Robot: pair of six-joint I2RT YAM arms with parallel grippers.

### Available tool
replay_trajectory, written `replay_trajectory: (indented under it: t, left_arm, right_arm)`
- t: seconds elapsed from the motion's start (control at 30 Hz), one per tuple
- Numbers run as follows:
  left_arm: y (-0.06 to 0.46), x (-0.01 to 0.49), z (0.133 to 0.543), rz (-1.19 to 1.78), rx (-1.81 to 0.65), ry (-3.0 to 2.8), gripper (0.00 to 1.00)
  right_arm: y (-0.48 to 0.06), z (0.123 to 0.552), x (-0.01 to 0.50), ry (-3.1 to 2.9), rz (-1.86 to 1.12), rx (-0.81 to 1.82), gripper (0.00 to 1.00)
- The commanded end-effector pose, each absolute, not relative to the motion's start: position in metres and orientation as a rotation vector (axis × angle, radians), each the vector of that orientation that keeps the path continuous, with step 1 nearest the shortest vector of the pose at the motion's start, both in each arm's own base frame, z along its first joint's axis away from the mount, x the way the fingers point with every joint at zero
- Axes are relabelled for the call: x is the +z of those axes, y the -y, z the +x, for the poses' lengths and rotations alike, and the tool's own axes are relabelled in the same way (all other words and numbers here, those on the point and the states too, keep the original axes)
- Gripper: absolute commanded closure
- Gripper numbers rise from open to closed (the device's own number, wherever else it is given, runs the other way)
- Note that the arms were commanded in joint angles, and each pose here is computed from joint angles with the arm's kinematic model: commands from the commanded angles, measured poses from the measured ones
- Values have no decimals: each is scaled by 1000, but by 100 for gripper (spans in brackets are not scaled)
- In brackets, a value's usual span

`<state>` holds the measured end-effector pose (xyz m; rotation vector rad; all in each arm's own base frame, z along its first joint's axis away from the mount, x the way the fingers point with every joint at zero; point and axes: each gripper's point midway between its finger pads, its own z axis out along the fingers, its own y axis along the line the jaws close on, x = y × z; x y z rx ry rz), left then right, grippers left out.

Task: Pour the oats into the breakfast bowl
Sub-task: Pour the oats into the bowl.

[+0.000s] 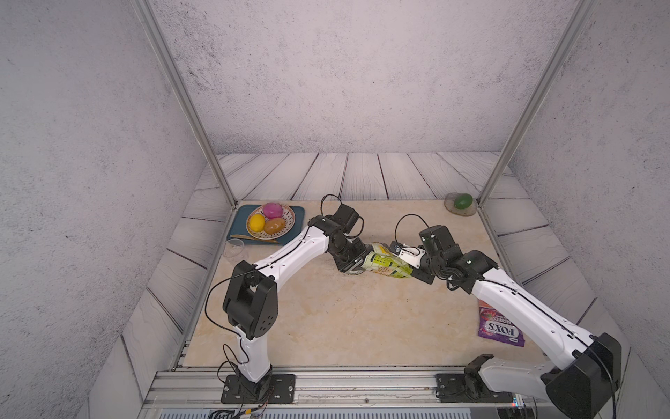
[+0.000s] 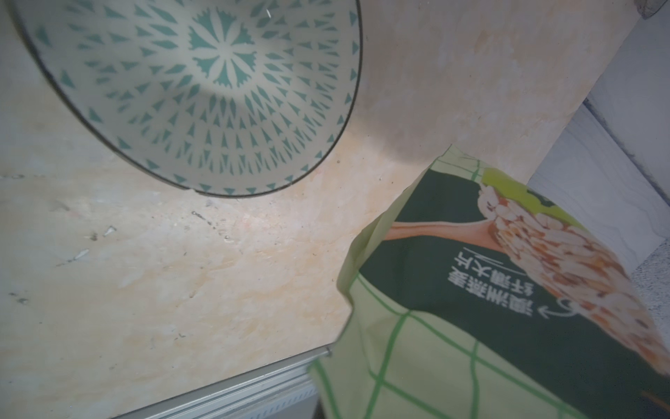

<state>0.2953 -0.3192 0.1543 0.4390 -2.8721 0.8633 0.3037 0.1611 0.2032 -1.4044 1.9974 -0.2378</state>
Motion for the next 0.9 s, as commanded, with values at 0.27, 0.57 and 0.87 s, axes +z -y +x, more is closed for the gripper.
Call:
replay_trajectory:
  t: [0.27, 0.57, 0.87]
  left_arm:
    - [315, 165, 296, 476, 834, 2832, 79]
    - [298, 206, 311, 448, 976, 2892, 52]
    - [244, 227, 318, 449, 1013, 3027, 47]
  right_arm:
    - [-156, 329, 272, -1844, -1264, -344, 100]
    - [-156, 319, 266, -1872, -1324, -313, 100]
    - [-144, 331, 269, -1907, -1402, -477, 100]
